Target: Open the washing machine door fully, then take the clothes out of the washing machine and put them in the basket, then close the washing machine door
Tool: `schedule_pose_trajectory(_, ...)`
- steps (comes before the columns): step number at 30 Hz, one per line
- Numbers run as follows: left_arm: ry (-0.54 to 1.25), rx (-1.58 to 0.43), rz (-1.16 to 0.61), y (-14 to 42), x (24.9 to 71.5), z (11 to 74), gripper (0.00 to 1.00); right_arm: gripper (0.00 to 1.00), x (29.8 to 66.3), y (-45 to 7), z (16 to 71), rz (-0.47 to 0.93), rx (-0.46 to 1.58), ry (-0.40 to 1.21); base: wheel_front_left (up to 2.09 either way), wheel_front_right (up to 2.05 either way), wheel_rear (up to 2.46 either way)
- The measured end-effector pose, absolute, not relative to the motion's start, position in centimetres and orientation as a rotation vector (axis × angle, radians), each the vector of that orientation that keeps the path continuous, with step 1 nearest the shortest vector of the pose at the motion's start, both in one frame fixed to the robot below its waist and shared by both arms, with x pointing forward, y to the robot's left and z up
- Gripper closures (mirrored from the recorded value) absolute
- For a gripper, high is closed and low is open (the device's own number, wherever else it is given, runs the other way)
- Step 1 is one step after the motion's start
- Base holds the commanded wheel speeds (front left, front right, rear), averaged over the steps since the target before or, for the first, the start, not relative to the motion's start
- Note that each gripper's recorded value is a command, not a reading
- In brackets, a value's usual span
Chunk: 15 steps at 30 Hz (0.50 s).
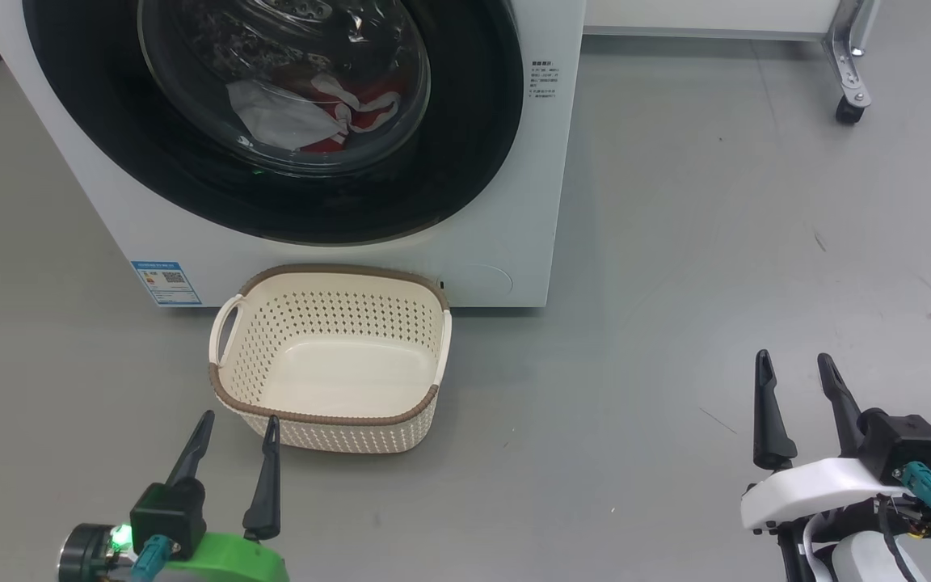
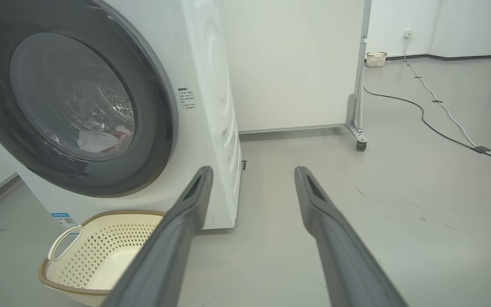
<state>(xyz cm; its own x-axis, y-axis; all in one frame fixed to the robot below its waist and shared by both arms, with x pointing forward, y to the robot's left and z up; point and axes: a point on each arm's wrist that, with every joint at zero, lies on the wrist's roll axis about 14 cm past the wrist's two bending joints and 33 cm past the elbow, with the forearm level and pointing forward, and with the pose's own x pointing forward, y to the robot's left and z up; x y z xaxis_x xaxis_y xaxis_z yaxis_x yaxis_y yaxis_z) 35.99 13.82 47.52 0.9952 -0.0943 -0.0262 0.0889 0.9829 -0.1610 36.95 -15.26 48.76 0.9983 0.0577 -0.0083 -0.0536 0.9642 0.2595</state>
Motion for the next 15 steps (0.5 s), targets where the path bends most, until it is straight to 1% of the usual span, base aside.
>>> schedule_pose_trajectory(15, 0.046, -0.163, -0.081, 13.8, 35.95, 47.16, 0.0, 0.0, 37.16, -15.15, 48.72, 0.058, 0.262, 0.018, 0.0, 0.0, 0.0)
